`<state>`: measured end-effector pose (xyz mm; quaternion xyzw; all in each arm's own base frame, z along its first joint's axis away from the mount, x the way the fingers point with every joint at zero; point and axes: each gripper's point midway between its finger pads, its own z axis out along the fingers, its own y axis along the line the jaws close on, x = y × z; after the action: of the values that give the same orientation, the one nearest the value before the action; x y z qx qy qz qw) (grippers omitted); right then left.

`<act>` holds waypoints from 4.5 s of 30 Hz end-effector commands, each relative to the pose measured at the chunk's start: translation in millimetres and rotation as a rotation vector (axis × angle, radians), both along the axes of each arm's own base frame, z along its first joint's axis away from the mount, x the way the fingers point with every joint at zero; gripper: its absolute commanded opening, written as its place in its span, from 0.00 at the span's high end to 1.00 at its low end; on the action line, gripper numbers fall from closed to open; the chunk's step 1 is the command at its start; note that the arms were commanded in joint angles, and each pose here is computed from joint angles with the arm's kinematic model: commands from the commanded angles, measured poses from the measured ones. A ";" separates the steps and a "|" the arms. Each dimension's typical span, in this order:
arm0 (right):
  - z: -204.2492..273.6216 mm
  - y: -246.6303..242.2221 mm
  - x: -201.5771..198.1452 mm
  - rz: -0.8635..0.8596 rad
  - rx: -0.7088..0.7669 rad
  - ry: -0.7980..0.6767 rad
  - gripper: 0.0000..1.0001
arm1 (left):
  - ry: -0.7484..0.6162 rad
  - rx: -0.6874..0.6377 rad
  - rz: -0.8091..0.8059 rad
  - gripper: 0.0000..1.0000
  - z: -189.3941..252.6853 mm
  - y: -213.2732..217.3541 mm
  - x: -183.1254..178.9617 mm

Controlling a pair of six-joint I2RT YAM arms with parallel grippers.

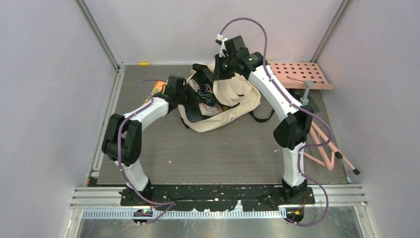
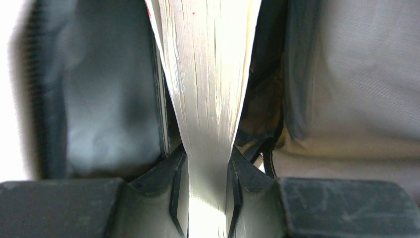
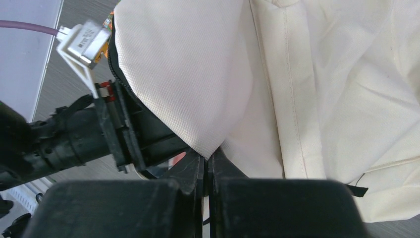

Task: Pack the student bag
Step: Place the book in the student bag, then pick up the book from the center of the board.

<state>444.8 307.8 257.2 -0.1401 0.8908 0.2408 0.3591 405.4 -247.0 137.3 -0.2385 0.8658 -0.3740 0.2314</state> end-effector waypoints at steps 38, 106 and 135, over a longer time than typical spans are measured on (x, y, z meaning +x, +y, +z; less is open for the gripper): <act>80.0 3.1 -2.9 -0.001 0.130 -0.185 0.99 | -0.547 0.387 -0.287 0.15 85.0 -37.7 15.7; 71.9 -5.4 1.9 -0.068 0.093 -0.149 1.00 | 0.093 1.160 -0.587 0.69 -114.7 217.0 63.3; 60.8 -2.4 -4.1 -0.063 0.118 -0.120 0.99 | 0.151 0.579 -0.423 1.00 -34.0 142.4 -112.4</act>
<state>444.6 301.5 256.9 -0.1021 0.8971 0.2340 0.3607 317.3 -67.9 88.3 0.0247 0.9890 -0.0310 0.1423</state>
